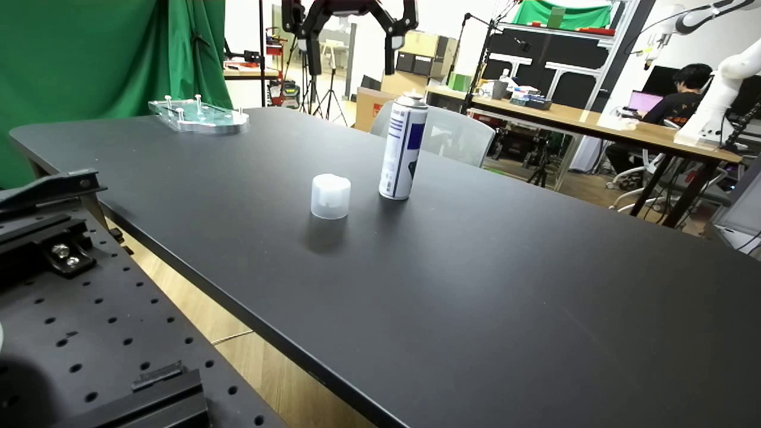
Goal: Put the lid on the spray bottle.
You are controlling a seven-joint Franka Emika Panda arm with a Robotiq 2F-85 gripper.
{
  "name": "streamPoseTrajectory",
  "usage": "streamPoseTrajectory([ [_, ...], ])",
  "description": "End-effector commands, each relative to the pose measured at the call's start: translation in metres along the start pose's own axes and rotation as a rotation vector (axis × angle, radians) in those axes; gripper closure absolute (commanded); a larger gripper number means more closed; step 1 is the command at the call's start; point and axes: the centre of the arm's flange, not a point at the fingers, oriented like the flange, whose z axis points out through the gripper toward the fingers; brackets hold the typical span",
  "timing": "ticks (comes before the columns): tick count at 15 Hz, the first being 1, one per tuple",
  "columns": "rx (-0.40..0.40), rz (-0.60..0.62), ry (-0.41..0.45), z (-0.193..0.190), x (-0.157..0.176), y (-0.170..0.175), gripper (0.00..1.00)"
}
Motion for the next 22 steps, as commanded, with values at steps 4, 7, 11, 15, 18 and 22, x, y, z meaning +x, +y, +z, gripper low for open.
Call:
streamPoseTrajectory([
  [4,0.052,-0.019,-0.035,0.019,0.011,-0.008,0.00],
  [7,0.090,-0.041,-0.069,0.049,0.022,-0.012,0.00],
  [11,0.107,-0.041,-0.103,0.087,0.035,-0.011,0.00],
  [15,0.136,-0.032,-0.120,0.115,0.052,-0.014,0.00],
  [18,0.135,-0.034,-0.125,0.130,0.063,-0.017,0.00],
  [22,0.143,-0.041,-0.141,0.144,0.072,-0.019,0.00],
])
